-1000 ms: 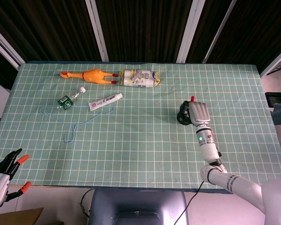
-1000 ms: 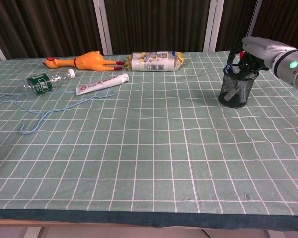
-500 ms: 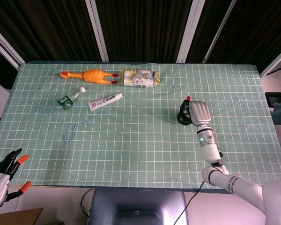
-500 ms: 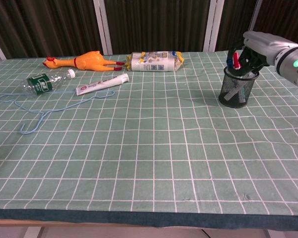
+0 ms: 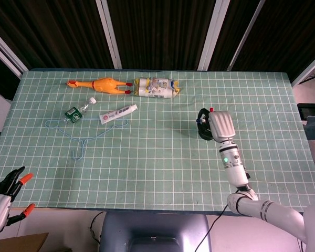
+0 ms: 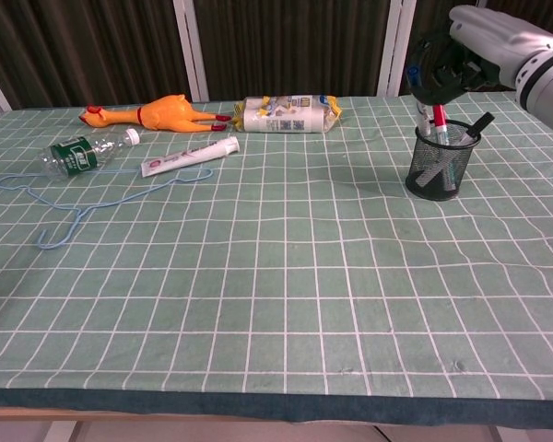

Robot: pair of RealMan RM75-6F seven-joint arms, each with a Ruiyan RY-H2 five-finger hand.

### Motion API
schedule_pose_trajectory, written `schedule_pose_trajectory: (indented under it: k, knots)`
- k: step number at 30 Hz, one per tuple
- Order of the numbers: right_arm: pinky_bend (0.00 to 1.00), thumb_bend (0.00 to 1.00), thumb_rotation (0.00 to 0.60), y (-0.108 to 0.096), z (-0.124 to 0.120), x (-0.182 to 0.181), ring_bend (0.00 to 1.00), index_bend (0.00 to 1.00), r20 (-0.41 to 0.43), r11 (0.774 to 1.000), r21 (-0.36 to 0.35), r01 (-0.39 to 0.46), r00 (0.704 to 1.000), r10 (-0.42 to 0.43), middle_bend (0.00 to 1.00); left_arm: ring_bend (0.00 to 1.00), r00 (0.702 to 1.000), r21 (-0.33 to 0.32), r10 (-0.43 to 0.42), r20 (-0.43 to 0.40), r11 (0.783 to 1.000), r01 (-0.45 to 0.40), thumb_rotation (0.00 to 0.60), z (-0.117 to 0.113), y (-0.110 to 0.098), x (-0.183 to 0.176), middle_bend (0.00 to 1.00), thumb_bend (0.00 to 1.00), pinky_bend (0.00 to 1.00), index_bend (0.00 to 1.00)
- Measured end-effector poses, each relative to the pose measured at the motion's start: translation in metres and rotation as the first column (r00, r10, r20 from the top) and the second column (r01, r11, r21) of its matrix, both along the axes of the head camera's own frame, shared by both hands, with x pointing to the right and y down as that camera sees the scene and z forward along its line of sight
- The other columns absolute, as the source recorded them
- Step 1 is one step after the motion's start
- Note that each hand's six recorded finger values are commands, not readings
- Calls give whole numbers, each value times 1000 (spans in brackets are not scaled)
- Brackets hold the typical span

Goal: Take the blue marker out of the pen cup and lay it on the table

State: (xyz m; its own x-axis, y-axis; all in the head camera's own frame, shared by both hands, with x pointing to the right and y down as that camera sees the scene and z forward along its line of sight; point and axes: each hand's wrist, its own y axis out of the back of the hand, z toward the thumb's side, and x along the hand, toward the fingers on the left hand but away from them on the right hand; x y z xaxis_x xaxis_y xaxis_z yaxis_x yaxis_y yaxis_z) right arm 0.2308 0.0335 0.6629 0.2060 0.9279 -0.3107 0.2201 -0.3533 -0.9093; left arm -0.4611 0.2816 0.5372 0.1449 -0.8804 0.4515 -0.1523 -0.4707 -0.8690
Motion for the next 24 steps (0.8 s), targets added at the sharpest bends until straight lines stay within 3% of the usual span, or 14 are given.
schedule_pose_trajectory:
  k: [6, 11, 18, 24]
  knots:
    - [1000, 1000, 600, 14, -38, -20, 1000, 846, 41, 995, 70, 65, 997, -68, 1000, 0, 1000, 0, 2, 2, 1000, -2, 600, 0, 0, 0, 12, 244, 222, 175]
    - [1000, 1000, 600, 29, -51, -29, 1000, 846, -12, 989, 75, 127, 992, -126, 1000, 0, 1000, 0, 3, 2, 1000, -3, 600, 0, 1, 1, 12, 244, 222, 175]
    - [1000, 1000, 600, 52, -41, -33, 1000, 850, -199, 979, -3, 204, 959, -201, 1000, 0, 1000, -1, 4, 3, 1000, -4, 600, 0, 0, 1, 11, 244, 222, 175]
    - [1000, 1000, 600, 72, -16, -26, 1000, 850, -329, 974, -128, 187, 918, -219, 1000, 0, 1000, -1, 2, 0, 1000, -2, 600, 0, 1, 0, 12, 244, 222, 175]
